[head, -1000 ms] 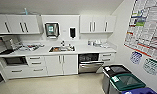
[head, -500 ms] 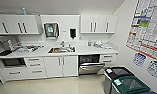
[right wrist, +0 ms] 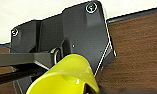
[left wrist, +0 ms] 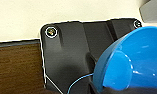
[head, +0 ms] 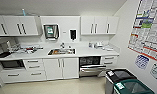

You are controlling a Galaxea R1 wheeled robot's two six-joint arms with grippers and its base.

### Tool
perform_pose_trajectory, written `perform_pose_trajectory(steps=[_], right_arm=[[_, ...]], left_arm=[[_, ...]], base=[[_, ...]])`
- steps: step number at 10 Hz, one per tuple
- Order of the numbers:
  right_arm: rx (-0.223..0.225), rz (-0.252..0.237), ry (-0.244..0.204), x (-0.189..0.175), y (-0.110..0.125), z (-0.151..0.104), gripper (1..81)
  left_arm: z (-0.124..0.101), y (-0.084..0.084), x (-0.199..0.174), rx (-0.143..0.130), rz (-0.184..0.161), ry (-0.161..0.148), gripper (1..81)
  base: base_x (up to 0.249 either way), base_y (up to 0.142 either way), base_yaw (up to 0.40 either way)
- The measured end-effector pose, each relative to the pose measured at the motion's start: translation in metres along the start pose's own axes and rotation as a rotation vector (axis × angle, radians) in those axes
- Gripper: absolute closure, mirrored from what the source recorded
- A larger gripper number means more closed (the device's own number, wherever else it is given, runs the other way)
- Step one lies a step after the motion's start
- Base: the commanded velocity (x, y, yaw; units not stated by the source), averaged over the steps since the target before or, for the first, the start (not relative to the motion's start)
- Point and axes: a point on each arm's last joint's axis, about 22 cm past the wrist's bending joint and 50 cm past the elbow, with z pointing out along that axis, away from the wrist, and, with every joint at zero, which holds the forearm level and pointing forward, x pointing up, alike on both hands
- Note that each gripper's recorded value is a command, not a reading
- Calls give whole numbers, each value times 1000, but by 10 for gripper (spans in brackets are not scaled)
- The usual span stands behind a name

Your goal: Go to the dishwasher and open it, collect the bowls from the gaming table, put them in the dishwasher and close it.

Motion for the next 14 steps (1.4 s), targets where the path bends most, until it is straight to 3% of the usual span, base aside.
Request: perform_pose_trajectory(steps=[2, 3, 4, 5, 8, 14], right_arm=[[-10, -1, -6, -4, 8, -3, 811], [-28, -7, 11, 13, 20, -5, 811], [-6, -7, 27, 18, 3, 1, 811], [8, -7, 14, 13, -5, 2, 811], [-13, -8, -2, 4, 9, -2, 811], [-11, -7, -2, 1, 7, -2, 811]], left_arm=[[1, 8, -9, -9, -2, -8, 811], [6, 22, 4, -34, -2, 8, 811], [2, 7, 15, -17, 2, 27, 811], [0, -4, 13, 5, 4, 16, 811], [2, 11, -3, -16, -4, -3, 811], [2, 8, -4, -11, -3, -2, 811]], base=[[134, 0, 0], [134, 0, 0], [134, 0, 0], [134, 0, 0], [135, 0, 0], [146, 0, 0]])
